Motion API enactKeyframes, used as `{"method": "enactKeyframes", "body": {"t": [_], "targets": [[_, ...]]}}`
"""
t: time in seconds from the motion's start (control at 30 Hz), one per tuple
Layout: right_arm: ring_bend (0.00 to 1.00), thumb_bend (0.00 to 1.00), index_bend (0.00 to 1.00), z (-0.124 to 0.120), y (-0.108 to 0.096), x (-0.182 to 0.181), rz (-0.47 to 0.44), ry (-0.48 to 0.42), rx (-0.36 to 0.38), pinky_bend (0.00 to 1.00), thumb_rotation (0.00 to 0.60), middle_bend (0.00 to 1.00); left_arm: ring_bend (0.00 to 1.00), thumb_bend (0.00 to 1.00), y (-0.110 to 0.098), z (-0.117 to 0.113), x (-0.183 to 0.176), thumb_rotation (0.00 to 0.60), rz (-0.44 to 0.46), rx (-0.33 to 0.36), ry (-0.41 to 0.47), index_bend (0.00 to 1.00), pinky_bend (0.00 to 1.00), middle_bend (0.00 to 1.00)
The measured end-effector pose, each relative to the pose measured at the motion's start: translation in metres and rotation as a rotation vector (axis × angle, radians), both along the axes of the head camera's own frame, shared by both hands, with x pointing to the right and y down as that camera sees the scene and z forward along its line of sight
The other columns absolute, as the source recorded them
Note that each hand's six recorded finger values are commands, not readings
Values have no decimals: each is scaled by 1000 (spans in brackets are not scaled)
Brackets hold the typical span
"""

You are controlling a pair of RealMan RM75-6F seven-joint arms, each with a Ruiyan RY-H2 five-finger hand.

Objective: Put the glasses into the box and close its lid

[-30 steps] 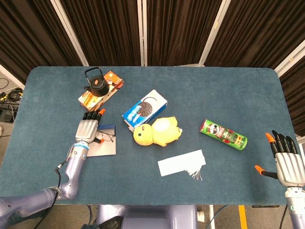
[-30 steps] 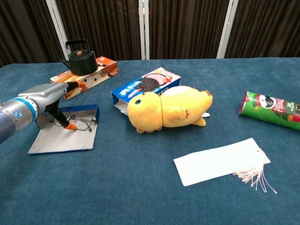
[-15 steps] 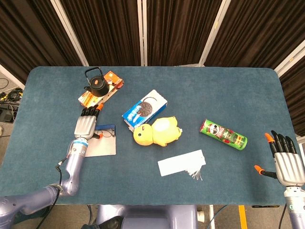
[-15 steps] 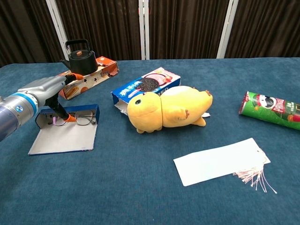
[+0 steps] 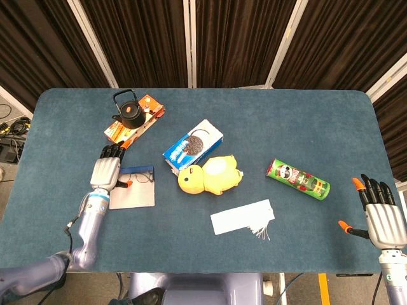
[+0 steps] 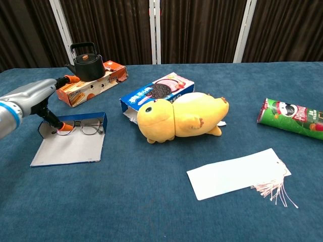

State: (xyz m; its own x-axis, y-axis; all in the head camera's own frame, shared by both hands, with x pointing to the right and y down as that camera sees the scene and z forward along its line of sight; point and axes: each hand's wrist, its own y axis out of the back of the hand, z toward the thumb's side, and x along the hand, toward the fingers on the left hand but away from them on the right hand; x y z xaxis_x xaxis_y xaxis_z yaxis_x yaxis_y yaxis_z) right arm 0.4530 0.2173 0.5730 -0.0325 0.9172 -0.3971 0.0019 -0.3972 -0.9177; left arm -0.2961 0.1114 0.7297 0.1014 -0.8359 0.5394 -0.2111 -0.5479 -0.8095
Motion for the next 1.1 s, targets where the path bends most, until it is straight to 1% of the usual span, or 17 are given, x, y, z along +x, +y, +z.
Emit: {"method": "enactKeyframes", "body": {"t": [0.13, 0.23, 0.27, 0.33, 0.4, 0.5, 0.7, 0.8, 0.93, 1.1], "targets": [[0, 0, 12, -3, -1, -1, 1, -13, 9, 0, 600, 0, 0, 22, 22, -18, -5, 600, 32, -22, 27, 0, 0, 0], [0, 0, 12, -5, 0, -1, -1, -16, 10, 0, 600, 0, 0, 30, 42, -28, -16, 600, 63, -46, 12, 10, 0, 0], [0, 0, 12, -5, 0, -2, -2, -18, 10, 0, 600, 0, 0, 32, 49, -29, -19, 600, 76, -53, 5, 29, 0, 0], [0, 0, 12, -5, 0, -2, -3, -21, 10, 0, 600, 0, 0, 46, 56, -30, -20, 600, 96, -59, 0, 84, 0, 0], [0, 0, 12, -6, 1, -3, -4, -24, 11, 0, 600, 0, 0, 63, 60, -28, -20, 600, 112, -63, -5, 158, 0, 0], [0, 0, 12, -6, 1, -3, -4, -25, 10, 0, 600, 0, 0, 74, 63, -25, -19, 600, 135, -63, -15, 228, 0, 0], [0, 0, 12, -7, 1, -1, 0, -25, 9, 0, 600, 0, 0, 79, 71, -15, -10, 600, 167, -70, -22, 313, 0, 0], [0, 0, 13, -6, 1, 0, 3, -25, 9, 0, 600, 0, 0, 83, 74, -11, -7, 600, 178, -71, -24, 331, 0, 0], [0, 0, 15, -6, 0, 1, 4, -24, 10, 0, 600, 0, 0, 127, 77, -7, -1, 600, 184, -72, -24, 335, 0, 0], [0, 0, 15, -5, 0, 1, 4, -21, 6, 0, 600, 0, 0, 128, 75, 0, 4, 600, 190, -57, -38, 336, 0, 0]]}}
